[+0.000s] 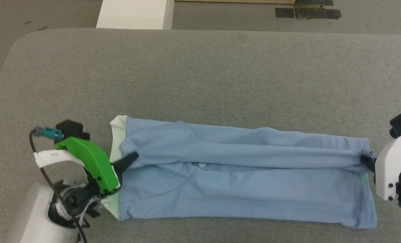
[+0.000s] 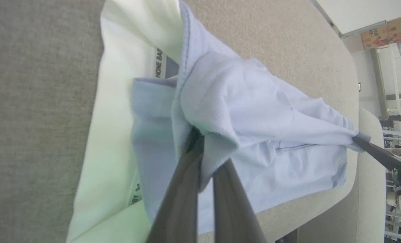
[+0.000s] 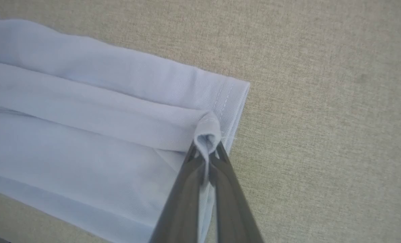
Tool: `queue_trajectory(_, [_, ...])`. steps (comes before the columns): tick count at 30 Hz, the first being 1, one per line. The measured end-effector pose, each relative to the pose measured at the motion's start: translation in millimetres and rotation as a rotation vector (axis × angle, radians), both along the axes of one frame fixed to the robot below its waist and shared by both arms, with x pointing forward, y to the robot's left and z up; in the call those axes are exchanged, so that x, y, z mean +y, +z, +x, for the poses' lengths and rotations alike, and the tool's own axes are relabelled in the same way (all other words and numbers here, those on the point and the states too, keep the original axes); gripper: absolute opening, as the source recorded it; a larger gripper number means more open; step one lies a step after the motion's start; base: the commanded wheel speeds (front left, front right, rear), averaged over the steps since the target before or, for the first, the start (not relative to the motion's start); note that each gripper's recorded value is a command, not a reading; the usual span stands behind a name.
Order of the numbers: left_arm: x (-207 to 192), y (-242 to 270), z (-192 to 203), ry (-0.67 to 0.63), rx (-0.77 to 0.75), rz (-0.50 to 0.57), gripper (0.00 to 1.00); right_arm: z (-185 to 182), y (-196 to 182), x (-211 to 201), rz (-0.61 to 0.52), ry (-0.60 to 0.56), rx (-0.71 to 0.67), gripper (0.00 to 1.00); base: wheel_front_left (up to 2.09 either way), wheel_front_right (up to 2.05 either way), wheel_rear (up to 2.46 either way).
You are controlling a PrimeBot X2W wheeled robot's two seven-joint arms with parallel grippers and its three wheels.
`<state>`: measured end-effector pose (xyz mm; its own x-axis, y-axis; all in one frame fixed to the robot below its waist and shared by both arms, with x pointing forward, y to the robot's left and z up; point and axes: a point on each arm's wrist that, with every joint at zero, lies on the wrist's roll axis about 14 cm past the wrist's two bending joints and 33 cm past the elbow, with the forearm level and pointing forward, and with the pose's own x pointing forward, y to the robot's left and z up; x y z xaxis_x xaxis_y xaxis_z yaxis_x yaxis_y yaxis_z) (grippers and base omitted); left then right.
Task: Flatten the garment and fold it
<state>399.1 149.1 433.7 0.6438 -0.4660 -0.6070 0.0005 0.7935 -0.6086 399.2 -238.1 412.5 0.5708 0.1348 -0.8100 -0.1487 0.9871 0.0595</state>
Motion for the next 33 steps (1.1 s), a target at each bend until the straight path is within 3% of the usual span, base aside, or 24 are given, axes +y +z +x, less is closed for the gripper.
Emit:
queue_trajectory(12, [13,-45,-22,0.067,0.171,0.015,0.0,-23,-28,-3,-0.001,-0.019,0.099,0.0,0.0,0.0,0.0])
queue_trajectory(13, [15,-45,-22,0.071,0.171,0.017,0.46,-23,-27,-3,-0.001,-0.021,0.097,0.0,0.0,0.0,0.0])
queue_trajectory(14, [16,-45,-23,0.074,0.166,0.024,1.0,-24,-27,-3,0.0,-0.022,0.094,0.13,0.0,0.0,0.0])
queue_trajectory(15, [17,-44,-23,0.078,0.164,0.03,1.0,-25,-26,-3,0.001,-0.022,0.092,0.95,0.0,0.0,0.0])
queue_trajectory(16, [19,-43,-23,0.084,0.164,0.034,1.0,-25,-24,-3,0.003,-0.022,0.084,1.0,0.0,0.0,0.0])
queue_trajectory(26, [44,-2,-19,0.08,0.074,0.146,1.0,-21,16,-8,0.009,-0.038,-0.045,1.0,0.0,0.0,0.0])
queue_trajectory(28, [45,17,-12,0.076,0.013,0.156,1.0,-20,29,-11,0.005,-0.042,-0.082,1.0,0.0,0.0,0.0])
queue_trajectory(33, [45,88,17,0.1,-0.301,0.184,1.0,-10,72,-17,0.058,-0.089,-0.25,1.0,0.0,0.0,0.0])
